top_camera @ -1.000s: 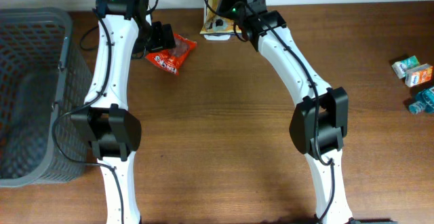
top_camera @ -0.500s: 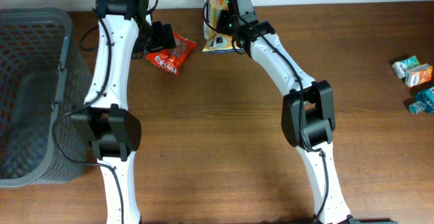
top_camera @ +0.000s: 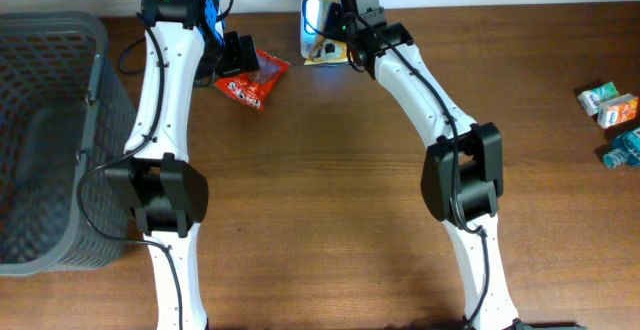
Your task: Scan the item barcode
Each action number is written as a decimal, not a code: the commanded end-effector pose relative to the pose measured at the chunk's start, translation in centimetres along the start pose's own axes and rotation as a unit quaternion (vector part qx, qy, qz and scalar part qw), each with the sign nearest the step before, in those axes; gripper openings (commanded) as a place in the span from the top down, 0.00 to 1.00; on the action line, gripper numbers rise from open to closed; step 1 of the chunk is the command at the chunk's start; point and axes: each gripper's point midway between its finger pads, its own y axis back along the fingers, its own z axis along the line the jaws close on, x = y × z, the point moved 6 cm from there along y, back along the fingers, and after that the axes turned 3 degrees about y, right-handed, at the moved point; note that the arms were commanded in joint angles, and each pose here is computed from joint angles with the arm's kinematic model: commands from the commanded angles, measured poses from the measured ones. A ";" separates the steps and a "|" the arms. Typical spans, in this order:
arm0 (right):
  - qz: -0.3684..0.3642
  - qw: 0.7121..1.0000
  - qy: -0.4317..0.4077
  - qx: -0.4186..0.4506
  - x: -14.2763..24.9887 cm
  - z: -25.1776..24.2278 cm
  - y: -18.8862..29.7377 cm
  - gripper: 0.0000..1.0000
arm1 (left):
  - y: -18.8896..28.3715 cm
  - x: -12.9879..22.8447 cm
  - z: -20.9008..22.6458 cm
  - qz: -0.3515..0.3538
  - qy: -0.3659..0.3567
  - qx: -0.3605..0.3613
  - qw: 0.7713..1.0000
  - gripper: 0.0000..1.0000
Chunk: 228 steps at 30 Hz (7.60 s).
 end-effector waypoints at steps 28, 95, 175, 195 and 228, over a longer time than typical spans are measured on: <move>0.072 0.904 -0.268 0.326 -6.0 -39.8 18.6 0.96 | 0.4 -0.1 0.2 -0.007 0.008 -0.001 1.000 0.01; 0.118 0.883 -0.366 0.269 -4.3 -33.8 40.1 0.02 | -13.0 -1.8 -4.6 -0.042 -0.182 -0.071 0.980 0.13; 0.118 0.883 -0.366 0.269 -4.3 -33.8 40.1 0.02 | 0.2 5.6 -8.6 -0.080 -0.178 -0.067 0.979 1.00; 0.118 0.883 -0.366 0.269 -4.3 -33.8 40.1 0.02 | -8.2 8.3 -3.4 -0.063 -0.178 -0.460 0.868 1.00; 0.118 0.883 -0.366 0.269 -4.3 -33.8 40.1 0.02 | -0.5 13.8 -3.6 0.141 -0.118 -0.031 0.983 0.08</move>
